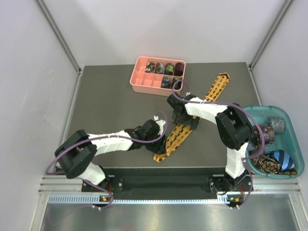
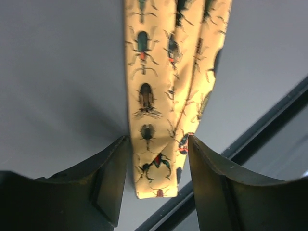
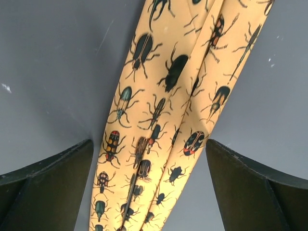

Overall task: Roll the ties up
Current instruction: Flatten the tie

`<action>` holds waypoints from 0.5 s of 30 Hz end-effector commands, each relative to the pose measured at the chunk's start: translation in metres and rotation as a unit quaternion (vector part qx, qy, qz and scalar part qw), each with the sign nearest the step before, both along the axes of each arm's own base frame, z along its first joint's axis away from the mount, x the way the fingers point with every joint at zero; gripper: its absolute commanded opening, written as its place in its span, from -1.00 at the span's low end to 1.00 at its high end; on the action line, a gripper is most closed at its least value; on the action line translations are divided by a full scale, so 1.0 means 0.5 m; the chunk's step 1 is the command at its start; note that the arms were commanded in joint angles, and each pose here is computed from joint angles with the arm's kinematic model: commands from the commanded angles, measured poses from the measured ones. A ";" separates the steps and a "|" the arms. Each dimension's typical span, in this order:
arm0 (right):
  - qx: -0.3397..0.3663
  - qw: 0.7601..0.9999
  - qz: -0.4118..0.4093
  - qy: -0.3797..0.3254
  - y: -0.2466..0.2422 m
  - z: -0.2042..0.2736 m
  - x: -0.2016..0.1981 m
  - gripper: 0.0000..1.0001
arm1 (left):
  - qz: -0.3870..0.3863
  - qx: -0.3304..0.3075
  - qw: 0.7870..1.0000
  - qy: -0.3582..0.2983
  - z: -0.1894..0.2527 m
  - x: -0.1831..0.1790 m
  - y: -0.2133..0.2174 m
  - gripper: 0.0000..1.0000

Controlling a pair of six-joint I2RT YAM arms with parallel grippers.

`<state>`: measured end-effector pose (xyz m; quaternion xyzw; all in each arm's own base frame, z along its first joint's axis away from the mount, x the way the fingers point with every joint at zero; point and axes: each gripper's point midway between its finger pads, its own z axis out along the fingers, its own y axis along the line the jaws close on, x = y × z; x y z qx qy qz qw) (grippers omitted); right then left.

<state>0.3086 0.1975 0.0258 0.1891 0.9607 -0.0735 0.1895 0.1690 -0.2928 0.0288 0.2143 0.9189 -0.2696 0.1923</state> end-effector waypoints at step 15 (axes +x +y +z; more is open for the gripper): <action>0.010 0.999 -0.044 -0.015 -0.015 -0.029 -0.086 0.31 | -0.067 -0.024 0.997 -0.001 0.039 -0.045 -0.004 0.10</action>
